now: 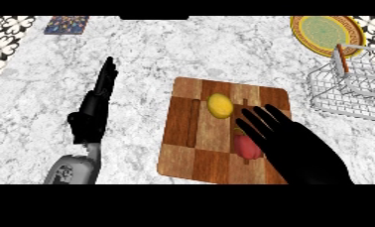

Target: Pick the bell pepper from the cutting board and place it in the tiered basket

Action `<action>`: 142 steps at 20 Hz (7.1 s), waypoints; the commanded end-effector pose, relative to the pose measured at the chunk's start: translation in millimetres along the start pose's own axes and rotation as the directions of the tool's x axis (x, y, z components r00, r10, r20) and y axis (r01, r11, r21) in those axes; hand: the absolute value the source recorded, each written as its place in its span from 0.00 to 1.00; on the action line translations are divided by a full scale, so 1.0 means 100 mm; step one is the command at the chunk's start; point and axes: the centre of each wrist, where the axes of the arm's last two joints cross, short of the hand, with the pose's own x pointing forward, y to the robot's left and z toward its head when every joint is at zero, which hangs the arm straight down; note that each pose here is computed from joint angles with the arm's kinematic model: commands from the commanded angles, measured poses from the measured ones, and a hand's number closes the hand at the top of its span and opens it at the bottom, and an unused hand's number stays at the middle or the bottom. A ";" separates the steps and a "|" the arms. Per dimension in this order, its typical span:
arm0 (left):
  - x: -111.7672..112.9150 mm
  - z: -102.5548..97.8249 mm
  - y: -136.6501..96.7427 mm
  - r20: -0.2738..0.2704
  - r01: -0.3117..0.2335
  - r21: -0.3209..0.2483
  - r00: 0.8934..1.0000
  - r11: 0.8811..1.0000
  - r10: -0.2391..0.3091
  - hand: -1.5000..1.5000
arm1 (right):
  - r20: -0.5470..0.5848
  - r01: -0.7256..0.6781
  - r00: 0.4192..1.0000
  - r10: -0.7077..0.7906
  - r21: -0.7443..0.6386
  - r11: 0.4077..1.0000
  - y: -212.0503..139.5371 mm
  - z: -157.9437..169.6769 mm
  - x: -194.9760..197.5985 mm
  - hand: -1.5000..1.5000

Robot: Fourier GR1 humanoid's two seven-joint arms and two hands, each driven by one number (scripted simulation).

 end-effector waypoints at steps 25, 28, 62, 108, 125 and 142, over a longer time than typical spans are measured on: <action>0.06 -0.12 0.03 -0.016 -0.002 0.006 1.000 1.000 0.002 0.50 | -0.012 0.041 0.999 -0.040 0.055 0.998 0.41 -0.40 0.00 0.00; -0.03 0.04 -0.07 -0.001 0.008 -0.001 1.000 1.000 -0.008 0.50 | -0.003 0.043 0.999 -0.043 0.073 0.996 0.40 -0.62 0.08 0.00; 0.21 -0.06 0.02 -0.002 0.013 0.019 1.000 1.000 -0.013 0.50 | -0.711 0.189 0.682 -0.169 -0.052 0.981 0.99 -0.37 -0.41 1.00; -0.04 0.13 -0.03 0.003 -0.014 -0.016 1.000 1.000 0.014 0.50 | -0.726 0.017 0.448 -0.522 -0.577 0.817 -1.25 0.75 -2.01 1.00; 0.15 -0.06 -0.03 -0.006 -0.003 0.006 1.000 1.000 0.003 0.50 | -0.338 0.213 0.255 -0.906 -0.894 0.394 -0.79 0.69 -2.57 0.00; -0.02 0.09 0.05 -0.027 0.002 0.043 1.000 0.999 -0.001 0.50 | -0.048 0.023 0.015 -0.999 -0.999 0.049 0.24 3.02 -2.63 0.00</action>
